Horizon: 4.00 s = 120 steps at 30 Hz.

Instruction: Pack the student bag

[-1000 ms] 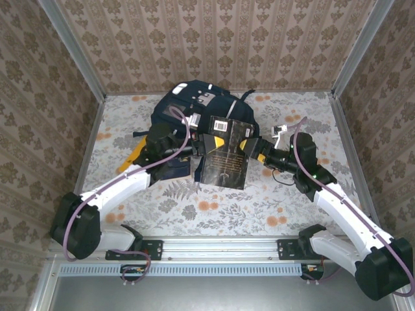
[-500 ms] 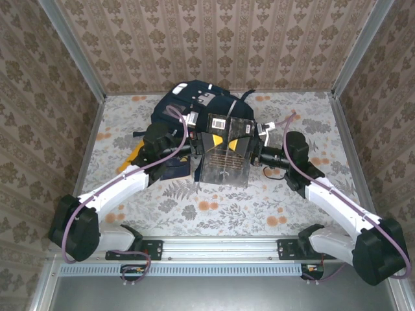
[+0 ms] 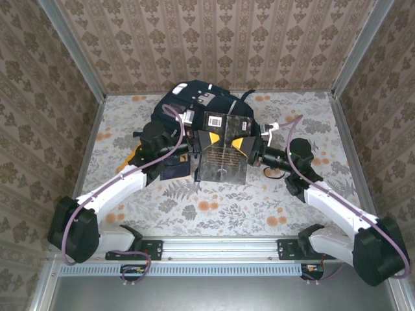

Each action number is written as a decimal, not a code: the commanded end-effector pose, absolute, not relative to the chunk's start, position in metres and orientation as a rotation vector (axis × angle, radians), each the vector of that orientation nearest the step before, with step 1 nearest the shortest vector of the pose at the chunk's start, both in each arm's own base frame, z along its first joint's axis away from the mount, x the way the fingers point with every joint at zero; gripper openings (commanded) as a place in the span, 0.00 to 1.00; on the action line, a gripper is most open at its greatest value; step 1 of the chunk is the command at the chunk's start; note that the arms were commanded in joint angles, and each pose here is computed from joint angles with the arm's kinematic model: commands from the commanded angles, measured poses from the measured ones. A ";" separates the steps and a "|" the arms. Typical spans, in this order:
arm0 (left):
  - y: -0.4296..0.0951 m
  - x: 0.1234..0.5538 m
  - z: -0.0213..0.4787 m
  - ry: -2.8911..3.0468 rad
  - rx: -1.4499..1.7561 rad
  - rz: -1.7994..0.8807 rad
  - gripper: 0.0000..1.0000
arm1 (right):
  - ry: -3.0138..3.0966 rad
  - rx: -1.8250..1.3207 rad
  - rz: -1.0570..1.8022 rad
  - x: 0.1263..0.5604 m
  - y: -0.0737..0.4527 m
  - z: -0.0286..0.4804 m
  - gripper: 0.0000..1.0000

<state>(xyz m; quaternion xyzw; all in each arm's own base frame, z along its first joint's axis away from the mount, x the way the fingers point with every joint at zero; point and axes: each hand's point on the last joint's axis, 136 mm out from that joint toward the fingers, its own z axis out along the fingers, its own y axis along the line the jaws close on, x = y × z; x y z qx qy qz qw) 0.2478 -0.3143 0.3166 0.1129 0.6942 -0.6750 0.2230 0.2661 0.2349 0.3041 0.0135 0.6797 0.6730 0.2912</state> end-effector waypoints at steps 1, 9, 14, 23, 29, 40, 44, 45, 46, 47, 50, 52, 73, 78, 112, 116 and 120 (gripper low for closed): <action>-0.303 0.250 0.341 1.806 0.337 -1.833 0.00 | 1.814 0.036 1.777 0.259 0.232 0.302 0.68; -0.305 0.252 0.340 1.813 0.336 -1.838 0.00 | 1.778 0.032 1.811 0.257 0.234 0.314 0.31; -0.307 0.250 0.336 1.847 0.348 -1.842 0.29 | 1.857 -0.002 1.712 0.262 0.235 0.307 0.04; -0.300 0.239 0.319 1.926 0.447 -1.843 0.52 | 1.941 -0.216 1.702 0.248 0.237 0.302 0.00; -0.287 0.233 0.321 1.864 0.463 -1.872 0.38 | 1.977 -0.206 1.661 0.244 0.228 0.298 0.00; -0.290 0.254 0.330 1.694 0.282 -1.942 0.00 | 1.928 -0.084 1.735 0.257 0.227 0.308 0.45; -0.279 0.294 0.323 1.588 -0.063 -1.930 0.00 | 1.823 -0.032 1.837 0.256 0.225 0.324 0.68; -0.278 0.299 0.325 1.552 -0.110 -1.941 0.00 | 1.794 -0.016 1.858 0.256 0.225 0.327 0.72; -0.277 0.305 0.326 1.512 -0.170 -1.952 0.00 | 1.764 0.000 1.881 0.256 0.225 0.330 0.75; -0.276 0.309 0.327 1.482 -0.211 -1.967 0.00 | 1.736 0.011 1.902 0.255 0.225 0.334 0.76; -0.276 0.319 0.328 1.457 -0.278 -1.968 0.00 | 1.664 0.011 1.939 0.249 0.227 0.346 0.80; -0.273 0.319 0.332 1.434 -0.290 -1.957 0.00 | 1.632 0.019 1.923 0.247 0.226 0.350 0.81; -0.283 0.310 0.340 1.410 -0.334 -1.931 0.00 | 1.494 0.320 1.642 0.285 0.209 0.338 0.71; -0.294 0.307 0.332 1.456 -0.323 -1.923 0.00 | 1.517 0.365 1.630 0.296 0.210 0.333 0.44; -0.386 0.484 0.177 2.392 0.538 -0.865 0.51 | 1.913 0.653 0.753 0.320 0.057 0.225 0.00; -0.396 0.491 0.153 2.427 0.536 -0.902 0.49 | 1.928 0.641 0.762 0.316 0.060 0.222 0.00; -0.410 0.490 0.143 2.421 0.533 -1.001 0.44 | 1.956 0.630 0.767 0.316 0.063 0.213 0.00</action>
